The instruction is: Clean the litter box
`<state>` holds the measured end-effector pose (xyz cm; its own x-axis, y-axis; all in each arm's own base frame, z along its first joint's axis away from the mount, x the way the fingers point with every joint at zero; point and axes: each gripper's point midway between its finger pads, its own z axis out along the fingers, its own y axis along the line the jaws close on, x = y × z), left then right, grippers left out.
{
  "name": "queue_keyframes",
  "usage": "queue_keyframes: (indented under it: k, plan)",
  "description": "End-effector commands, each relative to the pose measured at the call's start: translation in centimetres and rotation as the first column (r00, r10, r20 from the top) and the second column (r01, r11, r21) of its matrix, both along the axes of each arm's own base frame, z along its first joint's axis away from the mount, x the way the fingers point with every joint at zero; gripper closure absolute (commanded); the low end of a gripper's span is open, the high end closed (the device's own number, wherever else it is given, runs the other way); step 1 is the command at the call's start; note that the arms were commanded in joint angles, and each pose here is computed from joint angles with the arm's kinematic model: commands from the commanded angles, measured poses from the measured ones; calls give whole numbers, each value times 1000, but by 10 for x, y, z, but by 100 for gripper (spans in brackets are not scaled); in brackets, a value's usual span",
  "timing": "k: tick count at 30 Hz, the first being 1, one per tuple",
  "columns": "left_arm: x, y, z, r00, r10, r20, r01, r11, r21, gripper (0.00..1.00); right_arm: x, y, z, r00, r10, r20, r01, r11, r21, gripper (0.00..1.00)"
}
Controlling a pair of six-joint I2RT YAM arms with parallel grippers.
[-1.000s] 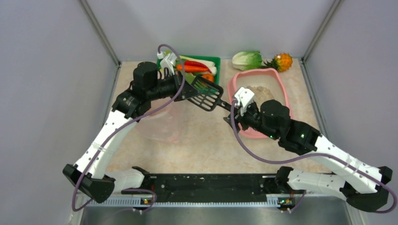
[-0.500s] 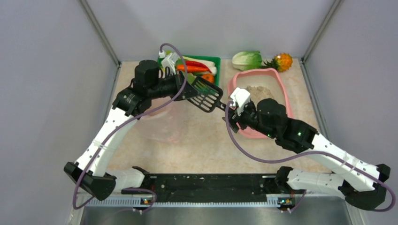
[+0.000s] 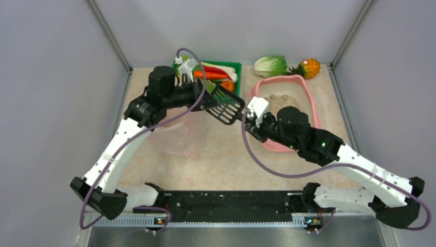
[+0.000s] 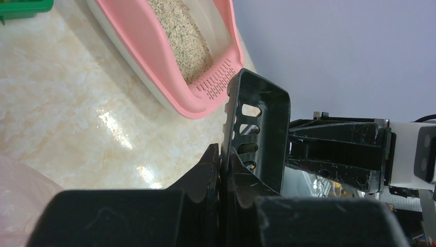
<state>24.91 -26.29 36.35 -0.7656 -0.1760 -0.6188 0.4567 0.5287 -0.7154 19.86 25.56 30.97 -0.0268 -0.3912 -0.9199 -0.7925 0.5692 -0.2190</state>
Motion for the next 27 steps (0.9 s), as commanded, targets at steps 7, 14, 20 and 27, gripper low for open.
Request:
queue_keyframes:
  k: [7, 14, 20, 27]
  plan:
    - [-4, -6, 24, 999, -13, 41, 15, 998, -62, 95, -7, 1, 42, 999, 11, 31, -14, 994, 110, 100]
    - [3, 3, 8, 998, 49, 27, -49, 999, -11, 88, -12, -5, 66, 998, 11, 58, -21, 986, 167, 100]
    - [14, 16, -5, 993, 120, 14, -121, 992, 38, 70, -17, -6, 76, 997, 30, 71, -43, 981, 189, 100]
    - [13, 44, 53, 960, 224, 170, -231, 973, 25, 39, -6, -16, 54, 998, -42, 51, 36, 993, 114, 100]
